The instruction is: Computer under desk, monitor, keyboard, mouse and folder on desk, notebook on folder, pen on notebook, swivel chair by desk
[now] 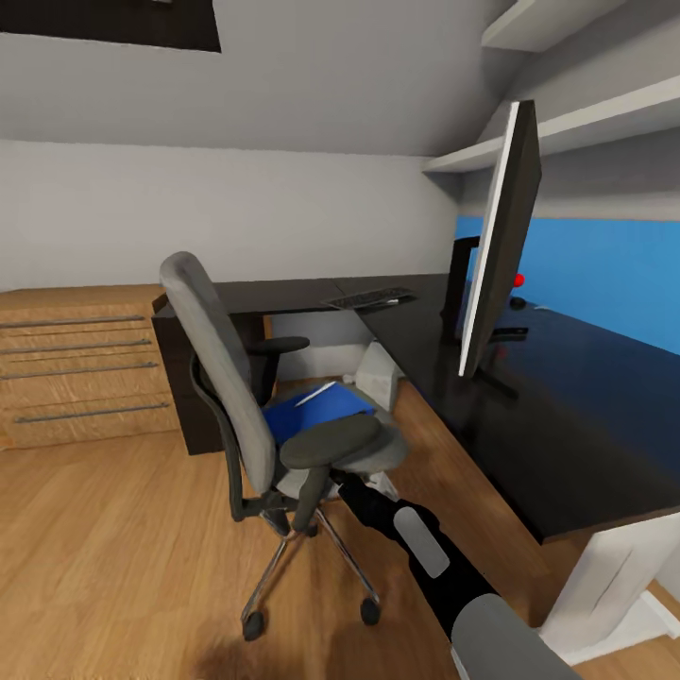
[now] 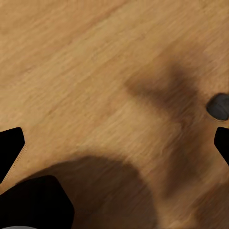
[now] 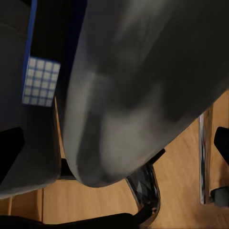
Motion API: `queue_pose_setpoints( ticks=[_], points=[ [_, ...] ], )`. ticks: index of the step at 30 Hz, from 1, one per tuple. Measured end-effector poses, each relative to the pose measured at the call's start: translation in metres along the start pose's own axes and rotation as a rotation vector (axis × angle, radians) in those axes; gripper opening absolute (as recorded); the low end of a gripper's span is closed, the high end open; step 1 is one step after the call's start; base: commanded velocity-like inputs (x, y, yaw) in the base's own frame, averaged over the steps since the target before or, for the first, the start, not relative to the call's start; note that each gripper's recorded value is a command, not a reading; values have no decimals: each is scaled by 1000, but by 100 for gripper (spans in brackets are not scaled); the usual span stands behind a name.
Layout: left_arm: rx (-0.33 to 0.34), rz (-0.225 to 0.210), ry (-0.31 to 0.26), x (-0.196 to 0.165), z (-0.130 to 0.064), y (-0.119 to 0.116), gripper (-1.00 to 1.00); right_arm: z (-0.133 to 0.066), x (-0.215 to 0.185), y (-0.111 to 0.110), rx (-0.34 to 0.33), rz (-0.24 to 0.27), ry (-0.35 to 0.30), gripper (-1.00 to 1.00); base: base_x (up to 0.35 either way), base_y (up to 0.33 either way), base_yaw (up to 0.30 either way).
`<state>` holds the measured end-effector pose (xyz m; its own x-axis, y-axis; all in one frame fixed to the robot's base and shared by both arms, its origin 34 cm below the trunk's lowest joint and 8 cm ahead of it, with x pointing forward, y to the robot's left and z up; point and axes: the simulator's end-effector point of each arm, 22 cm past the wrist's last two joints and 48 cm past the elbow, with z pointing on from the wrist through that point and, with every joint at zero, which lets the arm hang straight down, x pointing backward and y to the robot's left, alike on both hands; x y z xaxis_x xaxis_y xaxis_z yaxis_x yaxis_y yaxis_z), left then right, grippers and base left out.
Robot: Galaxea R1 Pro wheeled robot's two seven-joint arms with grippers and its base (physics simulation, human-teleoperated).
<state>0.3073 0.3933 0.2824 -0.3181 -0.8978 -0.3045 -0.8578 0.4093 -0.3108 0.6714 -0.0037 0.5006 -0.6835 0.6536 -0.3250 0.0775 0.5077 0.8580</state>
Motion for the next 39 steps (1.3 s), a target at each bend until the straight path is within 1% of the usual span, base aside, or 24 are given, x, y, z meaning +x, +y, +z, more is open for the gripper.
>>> queue_pose_setpoints(
  ticks=[29,39],
  points=[
    [19,-2,-7,-2,-2,-6,100,-3,0,4,-1,-5,-3,100,0,0,222],
    [20,-3,-8,-2,-2,-6,100,-4,-1,6,-6,0,-7,100,0,0,58]
  ],
)
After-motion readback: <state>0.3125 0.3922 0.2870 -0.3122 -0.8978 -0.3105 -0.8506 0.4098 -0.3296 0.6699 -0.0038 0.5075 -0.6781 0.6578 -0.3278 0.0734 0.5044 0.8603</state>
